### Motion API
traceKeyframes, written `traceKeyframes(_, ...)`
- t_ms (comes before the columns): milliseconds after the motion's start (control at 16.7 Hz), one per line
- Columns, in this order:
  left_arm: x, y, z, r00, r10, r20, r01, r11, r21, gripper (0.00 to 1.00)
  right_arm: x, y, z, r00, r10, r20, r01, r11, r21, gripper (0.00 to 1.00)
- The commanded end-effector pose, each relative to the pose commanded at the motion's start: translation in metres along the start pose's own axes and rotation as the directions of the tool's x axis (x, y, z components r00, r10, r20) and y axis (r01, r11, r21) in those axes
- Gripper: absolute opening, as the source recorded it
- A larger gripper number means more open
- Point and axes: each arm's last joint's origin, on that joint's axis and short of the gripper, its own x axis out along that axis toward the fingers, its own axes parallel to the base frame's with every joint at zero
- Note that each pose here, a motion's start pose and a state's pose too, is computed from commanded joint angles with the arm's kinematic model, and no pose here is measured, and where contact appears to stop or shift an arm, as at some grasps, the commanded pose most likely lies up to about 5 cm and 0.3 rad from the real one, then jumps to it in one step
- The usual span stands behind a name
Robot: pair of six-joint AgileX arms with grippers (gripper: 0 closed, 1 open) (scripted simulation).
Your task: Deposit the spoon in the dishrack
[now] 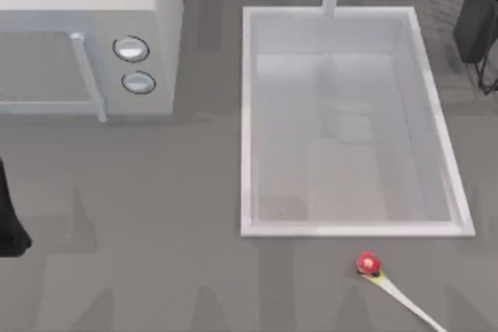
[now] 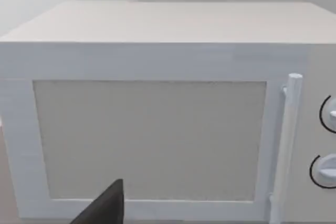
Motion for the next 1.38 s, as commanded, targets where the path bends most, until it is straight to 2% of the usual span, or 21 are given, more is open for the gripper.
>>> traceKeyframes(180, 0.000, 0.000, 0.000, 1.000, 0.000, 0.000, 0.000, 1.000, 0.000, 1.00, 0.000, 0.001, 0.002, 1.000, 0.007, -0.012, -0.007, 1.000, -0.001, 1.00)
traceKeyframes(300, 0.000, 0.000, 0.000, 1.000, 0.000, 0.000, 0.000, 1.000, 0.000, 1.00, 0.001, 0.004, 0.009, 0.997, 0.036, -0.064, -0.036, 0.999, -0.003, 1.00)
traceKeyframes(480, 0.000, 0.000, 0.000, 1.000, 0.000, 0.000, 0.000, 1.000, 0.000, 1.00, 0.006, 0.013, 0.024, 0.968, 0.110, -0.224, -0.115, 0.993, -0.012, 1.00)
traceKeyframes(600, 0.000, 0.000, 0.000, 1.000, 0.000, 0.000, 0.000, 1.000, 0.000, 1.00, 0.015, 0.022, 0.034, 0.911, 0.164, -0.379, -0.185, 0.982, -0.019, 1.00)
traceKeyframes(720, 0.000, 0.000, 0.000, 1.000, 0.000, 0.000, 0.000, 1.000, 0.000, 1.00, 0.028, 0.035, 0.042, 0.808, 0.207, -0.551, -0.265, 0.964, -0.026, 1.00)
traceKeyframes(900, 0.000, 0.000, 0.000, 1.000, 0.000, 0.000, 0.000, 1.000, 0.000, 1.00, 0.050, 0.060, 0.045, 0.586, 0.223, -0.779, -0.389, 0.921, -0.029, 1.00)
traceKeyframes(1140, 0.000, 0.000, 0.000, 1.000, 0.000, 0.000, 0.000, 1.000, 0.000, 1.00, 0.075, 0.100, 0.044, 0.288, 0.160, -0.944, -0.533, 0.846, -0.020, 1.00)
traceKeyframes(1260, 0.000, 0.000, 0.000, 1.000, 0.000, 0.000, 0.000, 1.000, 0.000, 1.00, 0.083, 0.120, 0.041, 0.172, 0.111, -0.979, -0.588, 0.809, -0.012, 1.00)
traceKeyframes(1380, 0.000, 0.000, 0.000, 1.000, 0.000, 0.000, 0.000, 1.000, 0.000, 1.00, 0.090, 0.137, 0.037, 0.083, 0.061, -0.995, -0.629, 0.777, -0.005, 1.00)
